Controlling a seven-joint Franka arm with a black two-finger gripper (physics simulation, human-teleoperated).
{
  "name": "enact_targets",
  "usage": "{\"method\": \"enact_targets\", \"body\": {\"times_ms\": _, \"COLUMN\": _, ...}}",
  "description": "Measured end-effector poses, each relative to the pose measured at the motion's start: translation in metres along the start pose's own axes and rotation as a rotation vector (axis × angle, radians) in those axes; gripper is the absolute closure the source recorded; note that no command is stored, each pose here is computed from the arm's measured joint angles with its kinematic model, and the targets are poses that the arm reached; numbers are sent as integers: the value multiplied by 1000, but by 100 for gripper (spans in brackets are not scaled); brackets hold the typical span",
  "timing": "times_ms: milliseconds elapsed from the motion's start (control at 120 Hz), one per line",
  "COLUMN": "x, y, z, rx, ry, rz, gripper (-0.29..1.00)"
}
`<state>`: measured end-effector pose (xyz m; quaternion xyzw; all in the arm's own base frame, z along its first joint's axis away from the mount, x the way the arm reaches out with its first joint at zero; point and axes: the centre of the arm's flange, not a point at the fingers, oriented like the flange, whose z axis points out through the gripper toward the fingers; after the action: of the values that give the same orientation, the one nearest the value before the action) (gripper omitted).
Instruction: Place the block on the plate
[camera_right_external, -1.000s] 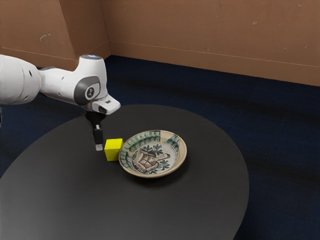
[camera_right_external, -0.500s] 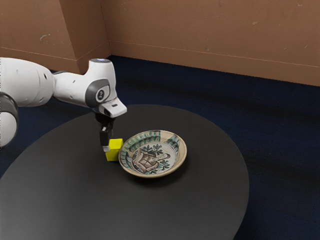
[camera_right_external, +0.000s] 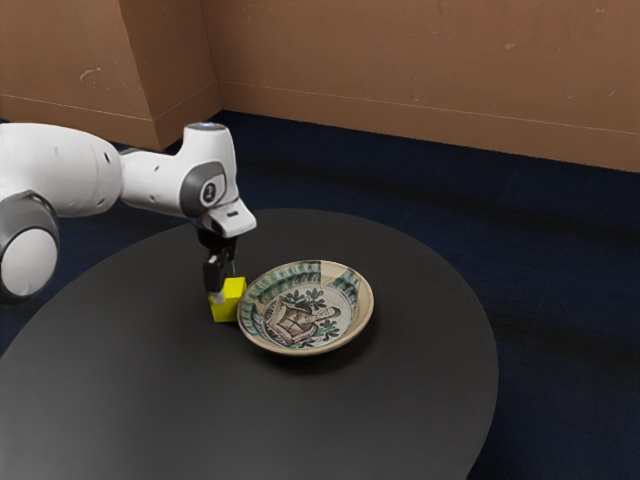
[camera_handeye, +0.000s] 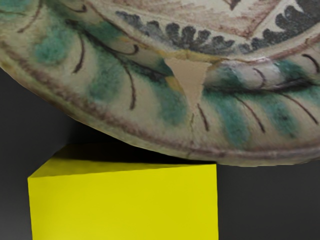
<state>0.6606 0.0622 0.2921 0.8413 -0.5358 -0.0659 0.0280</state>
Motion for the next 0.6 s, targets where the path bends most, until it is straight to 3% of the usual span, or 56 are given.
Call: {"method": "enact_targets", "body": {"times_ms": 600, "x": -4, "y": -18, "z": 24, "rx": -14, "ry": 31, "rz": -8, "gripper": 0}}
